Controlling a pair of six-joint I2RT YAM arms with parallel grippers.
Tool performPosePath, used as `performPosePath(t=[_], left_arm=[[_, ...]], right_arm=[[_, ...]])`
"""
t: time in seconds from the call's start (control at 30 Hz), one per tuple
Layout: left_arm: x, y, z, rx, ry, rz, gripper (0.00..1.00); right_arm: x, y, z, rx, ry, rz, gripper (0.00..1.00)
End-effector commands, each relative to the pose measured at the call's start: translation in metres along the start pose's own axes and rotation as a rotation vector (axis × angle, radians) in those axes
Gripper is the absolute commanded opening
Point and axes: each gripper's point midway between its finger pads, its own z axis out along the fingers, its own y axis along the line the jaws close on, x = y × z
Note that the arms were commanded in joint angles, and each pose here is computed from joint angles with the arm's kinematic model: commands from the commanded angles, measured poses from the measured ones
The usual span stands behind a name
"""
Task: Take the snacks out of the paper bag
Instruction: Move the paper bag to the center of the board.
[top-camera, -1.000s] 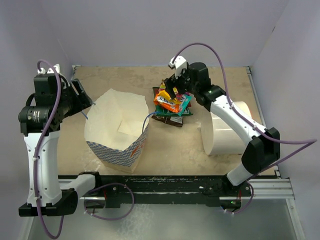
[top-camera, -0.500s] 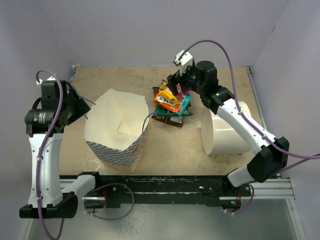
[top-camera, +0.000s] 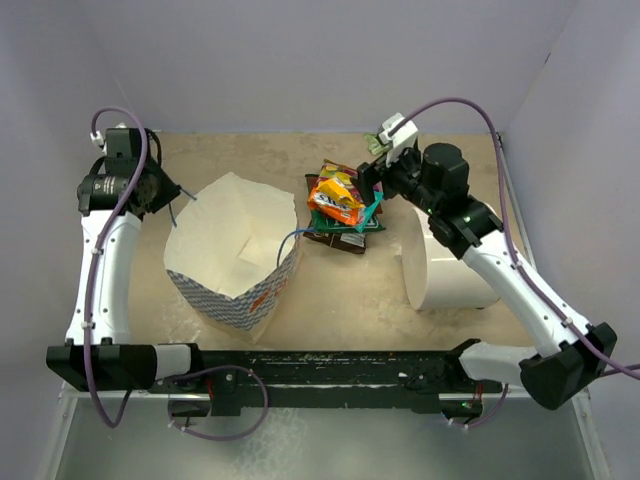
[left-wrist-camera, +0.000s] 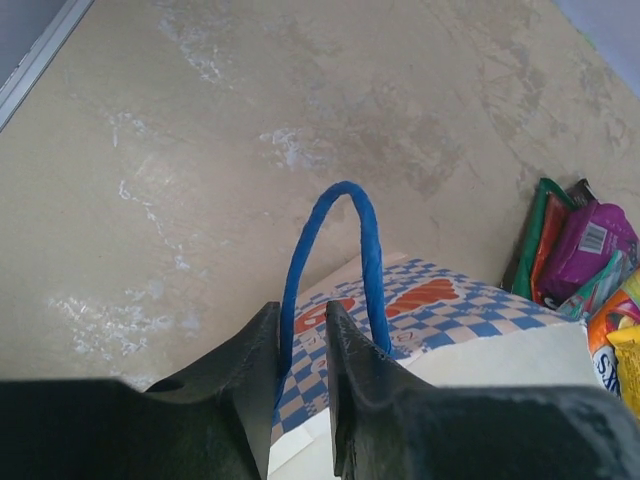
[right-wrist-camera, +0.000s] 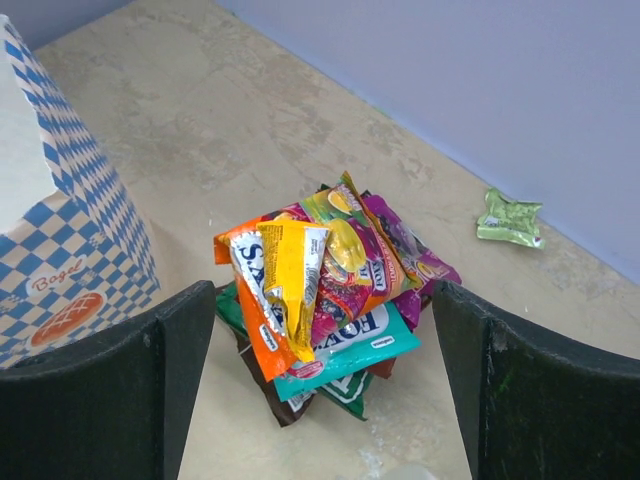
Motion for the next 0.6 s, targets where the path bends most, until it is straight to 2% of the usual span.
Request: performPosePath(t=[0.0, 0.07, 0.13, 0.17, 0.27, 0.37, 0.57], left_arm=[[-0.035, -0.019, 0.0, 0.064, -0.105, -0.026, 0.25], [-0.05, -0.032, 0.005, 0.113, -0.142, -0.008, 0.2], [-0.066, -0.046, 0.01, 0.152, -0.166, 0.003, 0.12], [-0.074, -0.053, 0.014, 0.167, -0.176, 0.01, 0.09], [-0.096, -0.065, 0.029, 0.177, -0.204, 0.021, 0.01], [-0.119, -0.074, 0.042, 0.199, -0.251, 0.05, 0.0], [-0.144, -0.082, 0.054, 0.231, -0.286, 0.068, 0.0]], right_arm=[[-0.023, -0.006, -0.013, 0.042, -0.09, 0.032, 0.91], [-0.026, -0.006, -0.016, 0.047, -0.099, 0.033, 0.91], [-0.031, -0.007, -0.02, 0.059, -0.119, 0.052, 1.0], [-0.035, -0.01, -0.022, 0.074, -0.133, 0.076, 1.0], [-0.039, -0.022, -0.026, 0.173, -0.128, 0.253, 1.0], [-0.035, -0.036, -0.03, 0.273, -0.074, 0.368, 1.0], [-0.043, -0.039, -0.045, 0.296, -0.076, 0.39, 1.0]])
